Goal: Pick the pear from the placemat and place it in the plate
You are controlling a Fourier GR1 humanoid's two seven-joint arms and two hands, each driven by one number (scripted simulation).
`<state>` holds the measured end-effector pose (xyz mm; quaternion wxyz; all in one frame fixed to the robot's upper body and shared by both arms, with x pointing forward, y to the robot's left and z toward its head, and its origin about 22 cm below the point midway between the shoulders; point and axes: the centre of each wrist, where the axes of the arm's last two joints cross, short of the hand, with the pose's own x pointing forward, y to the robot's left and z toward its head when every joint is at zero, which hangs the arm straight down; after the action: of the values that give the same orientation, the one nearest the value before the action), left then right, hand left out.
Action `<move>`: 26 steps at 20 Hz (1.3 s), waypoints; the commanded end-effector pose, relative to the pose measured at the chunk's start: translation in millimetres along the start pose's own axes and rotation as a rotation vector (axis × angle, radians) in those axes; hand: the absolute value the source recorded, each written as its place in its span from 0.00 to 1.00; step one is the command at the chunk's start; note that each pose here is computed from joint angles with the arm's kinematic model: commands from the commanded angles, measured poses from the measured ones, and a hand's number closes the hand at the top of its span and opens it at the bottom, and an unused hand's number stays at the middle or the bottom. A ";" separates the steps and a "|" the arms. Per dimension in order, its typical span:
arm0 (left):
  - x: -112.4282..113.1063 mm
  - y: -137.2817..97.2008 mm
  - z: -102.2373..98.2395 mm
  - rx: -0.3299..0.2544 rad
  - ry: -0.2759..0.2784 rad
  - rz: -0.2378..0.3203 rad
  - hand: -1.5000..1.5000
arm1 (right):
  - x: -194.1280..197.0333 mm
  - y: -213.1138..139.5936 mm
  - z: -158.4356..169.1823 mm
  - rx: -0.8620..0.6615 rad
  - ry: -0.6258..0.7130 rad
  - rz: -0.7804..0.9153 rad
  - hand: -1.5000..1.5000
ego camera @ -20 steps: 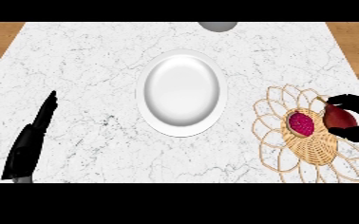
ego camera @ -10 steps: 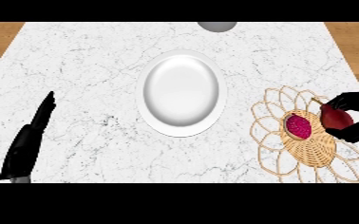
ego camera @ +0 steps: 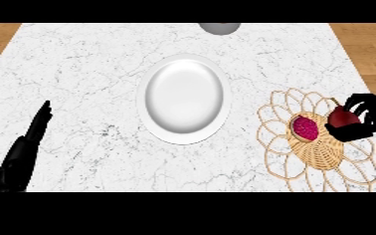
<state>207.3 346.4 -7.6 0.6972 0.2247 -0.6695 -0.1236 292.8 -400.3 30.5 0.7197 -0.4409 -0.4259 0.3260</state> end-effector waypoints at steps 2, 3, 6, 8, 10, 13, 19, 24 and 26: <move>3.0 9.1 12.3 -0.004 0.013 0.014 0.50 | 29.1 2.6 39.6 -0.223 -0.001 0.015 1.00; 6.2 0.6 3.2 0.011 0.000 -0.015 0.50 | 37.0 -8.0 47.2 -0.271 -0.036 0.022 1.00; -8.0 5.4 3.6 0.013 0.016 0.005 0.50 | 67.6 -34.0 69.8 -0.425 -0.101 0.030 1.00; -3.0 4.4 8.9 0.000 0.009 0.001 0.50 | 84.0 -29.4 94.5 -0.476 -0.171 -0.010 1.00; -5.2 0.8 6.1 -0.004 0.003 0.011 0.50 | 99.7 -37.3 116.4 -0.508 -0.277 -0.012 1.00; 1.0 -6.1 4.1 -0.013 0.004 0.023 0.50 | 134.3 -45.5 153.9 -0.500 -0.400 -0.112 1.00; 5.3 -1.1 3.6 -0.020 -0.019 0.006 0.50 | 170.0 -59.9 199.3 -0.455 -0.502 -0.126 1.00; 4.5 -11.6 -6.4 -0.038 -0.043 0.026 0.50 | 251.1 -37.7 200.9 -0.432 -0.554 -0.176 1.00; 11.5 -2.1 -7.0 -0.046 -0.037 0.021 0.50 | 271.9 -33.2 191.9 -0.398 -0.543 -0.177 1.00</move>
<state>214.9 335.3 0.3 0.6912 0.2053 -0.6800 -0.1333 224.4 -160.8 194.5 0.5050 -0.4461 -0.6860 0.2746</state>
